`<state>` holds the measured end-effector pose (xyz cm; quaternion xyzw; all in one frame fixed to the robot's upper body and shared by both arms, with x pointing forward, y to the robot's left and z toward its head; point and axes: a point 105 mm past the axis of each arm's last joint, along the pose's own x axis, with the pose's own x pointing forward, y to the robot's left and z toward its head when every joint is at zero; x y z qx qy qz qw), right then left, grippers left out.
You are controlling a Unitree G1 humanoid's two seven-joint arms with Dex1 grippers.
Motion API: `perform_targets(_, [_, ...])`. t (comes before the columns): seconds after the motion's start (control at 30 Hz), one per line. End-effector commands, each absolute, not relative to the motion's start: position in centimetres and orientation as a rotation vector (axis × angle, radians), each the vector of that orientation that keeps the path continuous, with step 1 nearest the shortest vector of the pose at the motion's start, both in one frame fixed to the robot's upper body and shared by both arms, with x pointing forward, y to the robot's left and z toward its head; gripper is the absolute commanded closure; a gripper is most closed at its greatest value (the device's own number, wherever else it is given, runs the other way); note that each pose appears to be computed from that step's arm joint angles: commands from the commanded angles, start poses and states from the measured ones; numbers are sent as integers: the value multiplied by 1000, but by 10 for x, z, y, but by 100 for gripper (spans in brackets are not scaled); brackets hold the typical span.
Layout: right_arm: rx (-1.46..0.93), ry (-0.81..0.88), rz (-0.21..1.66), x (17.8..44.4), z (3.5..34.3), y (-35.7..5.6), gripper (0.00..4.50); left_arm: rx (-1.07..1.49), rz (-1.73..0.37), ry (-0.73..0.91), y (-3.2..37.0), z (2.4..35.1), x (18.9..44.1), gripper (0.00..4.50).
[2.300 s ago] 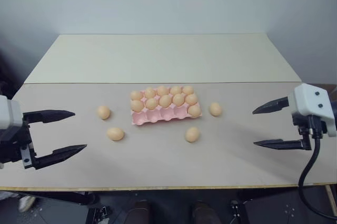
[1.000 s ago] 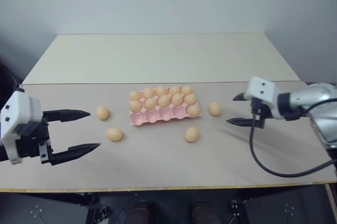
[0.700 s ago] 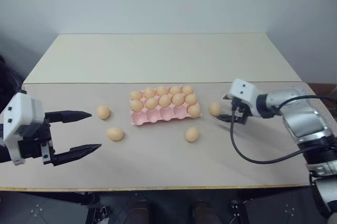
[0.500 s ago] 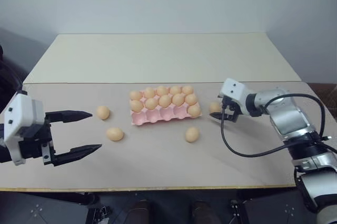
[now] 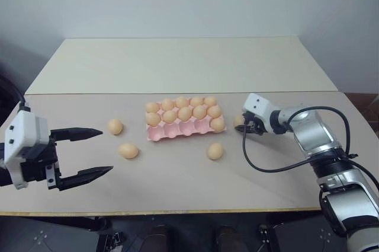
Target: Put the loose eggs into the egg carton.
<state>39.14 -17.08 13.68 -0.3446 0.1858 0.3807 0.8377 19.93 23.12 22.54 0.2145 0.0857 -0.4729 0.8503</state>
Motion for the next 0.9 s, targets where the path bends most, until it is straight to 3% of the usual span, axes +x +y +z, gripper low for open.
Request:
perform_targets(0.03, [-758, 309, 785, 391, 163, -170, 209, 482, -983, 157, 234, 231, 200, 0])
perform_targets(0.2, [-757, 167, 769, 386, 203, -156, 209, 474, -971, 177, 238, 228, 199, 0])
perform_targets(0.37, [-709, -49, 883, 368, 238, -105, 209, 441, -965, 228, 248, 216, 196, 0])
perform_targets(0.63, [-662, -82, 958, 362, 212, -56, 209, 434, -957, 221, 250, 215, 196, 0])
perform_targets(0.9, [-700, -32, 975, 361, 190, -53, 209, 434, -947, 219, 250, 214, 194, 0])
